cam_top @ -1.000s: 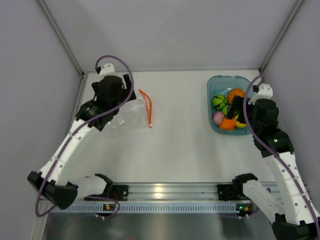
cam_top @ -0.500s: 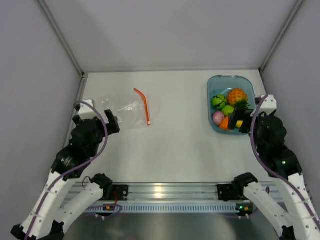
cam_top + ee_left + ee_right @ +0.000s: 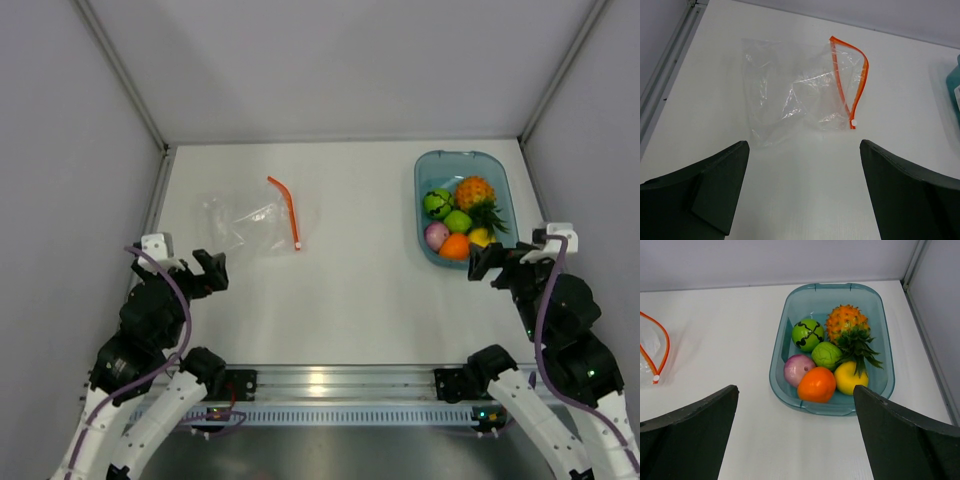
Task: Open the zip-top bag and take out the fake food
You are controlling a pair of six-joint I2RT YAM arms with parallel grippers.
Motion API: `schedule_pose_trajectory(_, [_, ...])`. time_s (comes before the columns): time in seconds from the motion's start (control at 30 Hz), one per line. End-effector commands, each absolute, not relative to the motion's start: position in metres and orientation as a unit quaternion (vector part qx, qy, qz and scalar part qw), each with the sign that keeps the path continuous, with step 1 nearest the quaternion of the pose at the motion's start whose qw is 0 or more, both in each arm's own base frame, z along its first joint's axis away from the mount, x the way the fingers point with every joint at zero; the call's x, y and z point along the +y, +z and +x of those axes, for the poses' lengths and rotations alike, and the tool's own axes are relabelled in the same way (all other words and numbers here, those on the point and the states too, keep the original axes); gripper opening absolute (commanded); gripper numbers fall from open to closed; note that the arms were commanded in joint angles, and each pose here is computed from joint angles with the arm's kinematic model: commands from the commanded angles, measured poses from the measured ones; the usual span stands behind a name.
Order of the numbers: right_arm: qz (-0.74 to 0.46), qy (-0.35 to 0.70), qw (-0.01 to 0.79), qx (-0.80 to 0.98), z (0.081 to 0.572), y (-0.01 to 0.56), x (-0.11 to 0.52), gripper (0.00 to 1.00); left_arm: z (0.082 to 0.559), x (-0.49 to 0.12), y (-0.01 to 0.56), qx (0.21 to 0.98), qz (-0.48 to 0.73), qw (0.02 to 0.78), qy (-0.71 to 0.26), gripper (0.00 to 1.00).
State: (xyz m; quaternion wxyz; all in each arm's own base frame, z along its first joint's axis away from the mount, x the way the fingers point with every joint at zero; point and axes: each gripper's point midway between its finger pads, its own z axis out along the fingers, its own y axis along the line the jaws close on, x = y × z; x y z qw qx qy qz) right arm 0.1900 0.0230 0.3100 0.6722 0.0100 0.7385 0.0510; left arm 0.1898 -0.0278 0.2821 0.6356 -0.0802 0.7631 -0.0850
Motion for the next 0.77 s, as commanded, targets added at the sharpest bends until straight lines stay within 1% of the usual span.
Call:
schedule_pose_trajectory(0.0, [0.008,0.042,0.658,0.752,0.195,0.300,0.024,0.99,0.194,-0.023,0.288,0.753,-0.102,0.645,-0.078,0.98])
schedule_pose_trajectory(0.17, [0.012,0.036,0.645,0.763,0.201,0.289,0.026,0.99,0.197,-0.023,0.283,0.757,-0.101,0.641,-0.071,0.98])
schedule_pose_trajectory(0.73, [0.017,0.031,0.628,0.777,0.212,0.278,0.030,1.00,0.210,-0.017,0.273,0.770,-0.108,0.627,-0.044,0.98])
